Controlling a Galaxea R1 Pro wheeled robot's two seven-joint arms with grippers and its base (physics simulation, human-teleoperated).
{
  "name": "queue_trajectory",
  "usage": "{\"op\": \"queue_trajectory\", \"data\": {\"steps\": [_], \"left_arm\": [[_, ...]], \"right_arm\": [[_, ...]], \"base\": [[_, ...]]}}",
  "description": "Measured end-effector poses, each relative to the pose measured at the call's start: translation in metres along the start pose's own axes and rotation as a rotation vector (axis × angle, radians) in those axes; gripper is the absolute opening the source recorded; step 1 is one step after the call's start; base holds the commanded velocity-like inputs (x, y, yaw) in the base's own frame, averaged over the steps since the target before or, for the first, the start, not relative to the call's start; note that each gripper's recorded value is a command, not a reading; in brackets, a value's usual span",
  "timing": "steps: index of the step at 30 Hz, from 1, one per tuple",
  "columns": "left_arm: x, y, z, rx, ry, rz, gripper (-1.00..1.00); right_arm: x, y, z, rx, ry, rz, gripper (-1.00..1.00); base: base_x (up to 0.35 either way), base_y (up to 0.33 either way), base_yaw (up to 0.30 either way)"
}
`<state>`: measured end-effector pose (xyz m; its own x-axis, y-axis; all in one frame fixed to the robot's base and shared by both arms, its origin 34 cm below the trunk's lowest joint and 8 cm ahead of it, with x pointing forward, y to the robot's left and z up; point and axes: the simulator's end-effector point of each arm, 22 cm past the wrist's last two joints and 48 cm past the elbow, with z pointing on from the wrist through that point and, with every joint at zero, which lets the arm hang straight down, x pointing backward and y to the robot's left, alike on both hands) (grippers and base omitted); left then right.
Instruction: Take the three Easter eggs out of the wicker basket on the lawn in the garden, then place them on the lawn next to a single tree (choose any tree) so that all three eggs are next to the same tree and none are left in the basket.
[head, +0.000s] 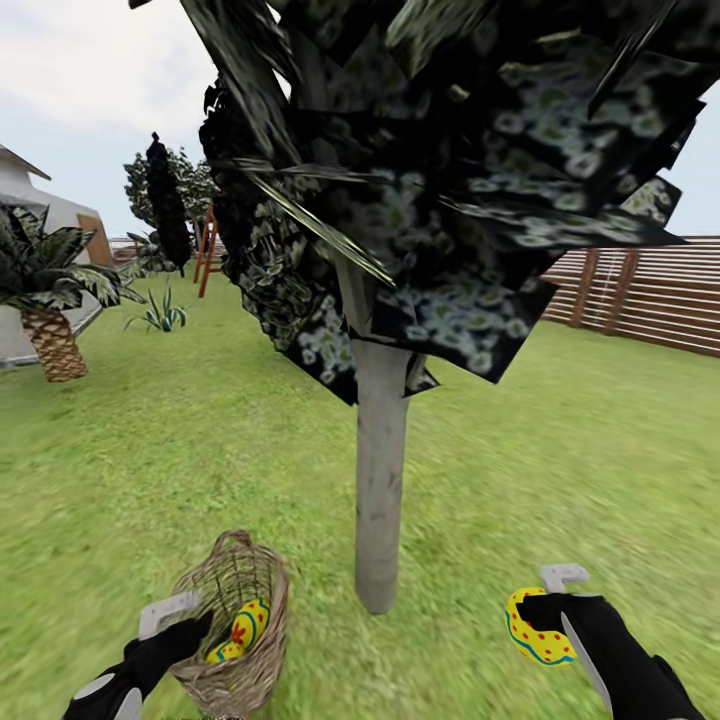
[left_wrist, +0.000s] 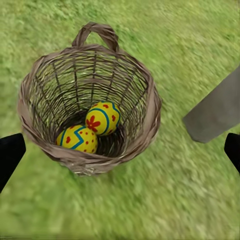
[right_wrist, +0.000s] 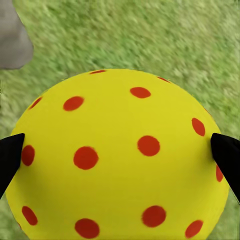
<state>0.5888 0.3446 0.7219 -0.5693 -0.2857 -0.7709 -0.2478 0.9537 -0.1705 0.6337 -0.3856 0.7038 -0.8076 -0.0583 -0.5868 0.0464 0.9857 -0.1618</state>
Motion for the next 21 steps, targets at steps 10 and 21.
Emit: {"op": "queue_trajectory", "data": {"steps": [10,21], "left_arm": [[0.004,-0.008,0.000,0.010,0.006,0.002,1.00],[0.009,-0.011,0.001,0.015,0.016,0.007,1.00]], "right_arm": [[0.000,0.000,0.000,0.000,-0.001,0.000,-1.00],[0.000,-0.001,0.000,0.000,-0.001,0.002,-1.00]], "base": [[0.098,-0.299,0.278],[0.104,-0.299,0.016]]}}
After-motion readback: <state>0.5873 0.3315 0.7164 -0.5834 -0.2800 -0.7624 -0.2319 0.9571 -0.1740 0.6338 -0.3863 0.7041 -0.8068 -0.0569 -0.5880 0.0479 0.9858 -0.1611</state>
